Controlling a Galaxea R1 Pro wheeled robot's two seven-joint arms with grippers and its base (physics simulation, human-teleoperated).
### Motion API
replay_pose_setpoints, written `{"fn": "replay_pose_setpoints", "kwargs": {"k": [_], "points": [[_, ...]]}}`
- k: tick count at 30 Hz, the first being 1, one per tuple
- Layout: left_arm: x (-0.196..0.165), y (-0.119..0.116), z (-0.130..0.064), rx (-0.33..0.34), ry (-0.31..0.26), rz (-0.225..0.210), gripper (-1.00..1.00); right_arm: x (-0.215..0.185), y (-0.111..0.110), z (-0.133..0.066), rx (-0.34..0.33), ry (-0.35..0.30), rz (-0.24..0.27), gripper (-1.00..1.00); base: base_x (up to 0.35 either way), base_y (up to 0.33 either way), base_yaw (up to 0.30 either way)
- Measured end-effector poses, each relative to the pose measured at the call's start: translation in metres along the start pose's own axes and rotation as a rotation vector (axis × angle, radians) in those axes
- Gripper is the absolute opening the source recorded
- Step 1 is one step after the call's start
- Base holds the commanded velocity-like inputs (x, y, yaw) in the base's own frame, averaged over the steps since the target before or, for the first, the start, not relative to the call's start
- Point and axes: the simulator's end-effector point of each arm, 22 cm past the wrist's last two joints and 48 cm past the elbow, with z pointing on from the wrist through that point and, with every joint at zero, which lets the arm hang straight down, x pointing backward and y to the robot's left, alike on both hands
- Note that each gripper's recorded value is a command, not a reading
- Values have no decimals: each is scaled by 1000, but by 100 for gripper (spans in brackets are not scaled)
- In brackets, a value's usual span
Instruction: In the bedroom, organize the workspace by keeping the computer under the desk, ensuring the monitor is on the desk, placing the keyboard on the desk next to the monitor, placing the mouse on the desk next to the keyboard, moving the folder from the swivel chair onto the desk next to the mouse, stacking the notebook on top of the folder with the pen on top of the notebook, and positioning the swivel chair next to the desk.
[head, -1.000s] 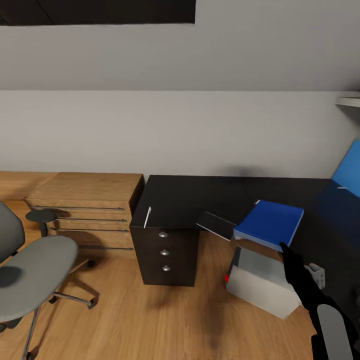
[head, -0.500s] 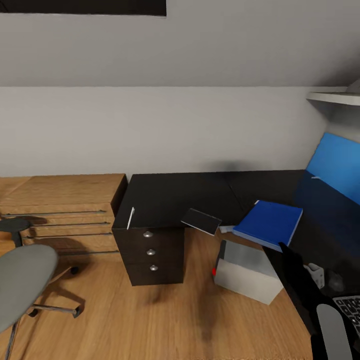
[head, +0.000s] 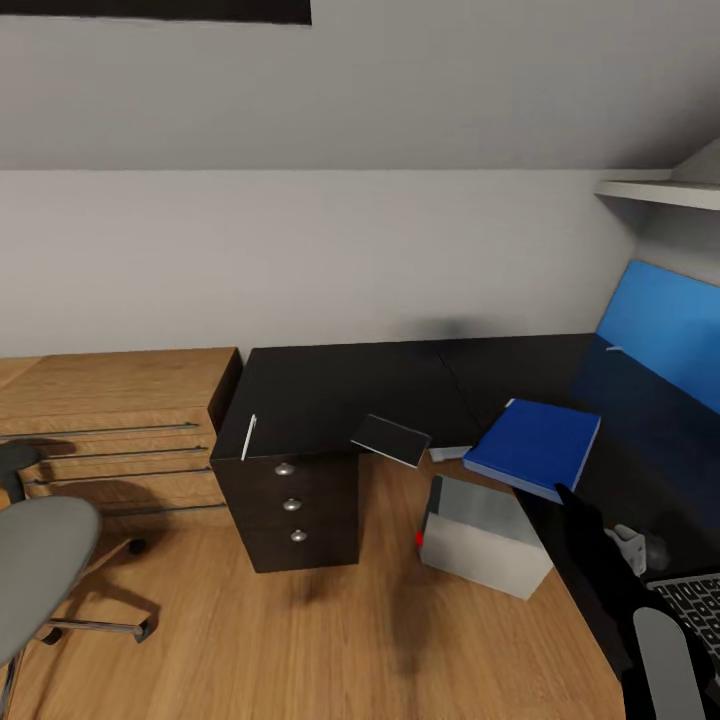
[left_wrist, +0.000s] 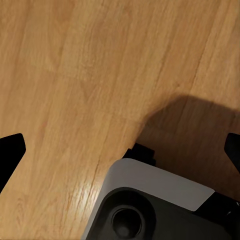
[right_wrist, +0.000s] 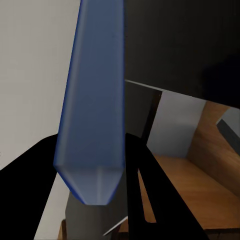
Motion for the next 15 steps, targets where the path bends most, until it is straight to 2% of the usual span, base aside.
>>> {"fn": "replay_pose_setpoints", "kwargs": {"k": [15], "points": [[0,-1,0,1,0,1,100,0,3,0,-15,1,2,-100,0,0,0]]}}
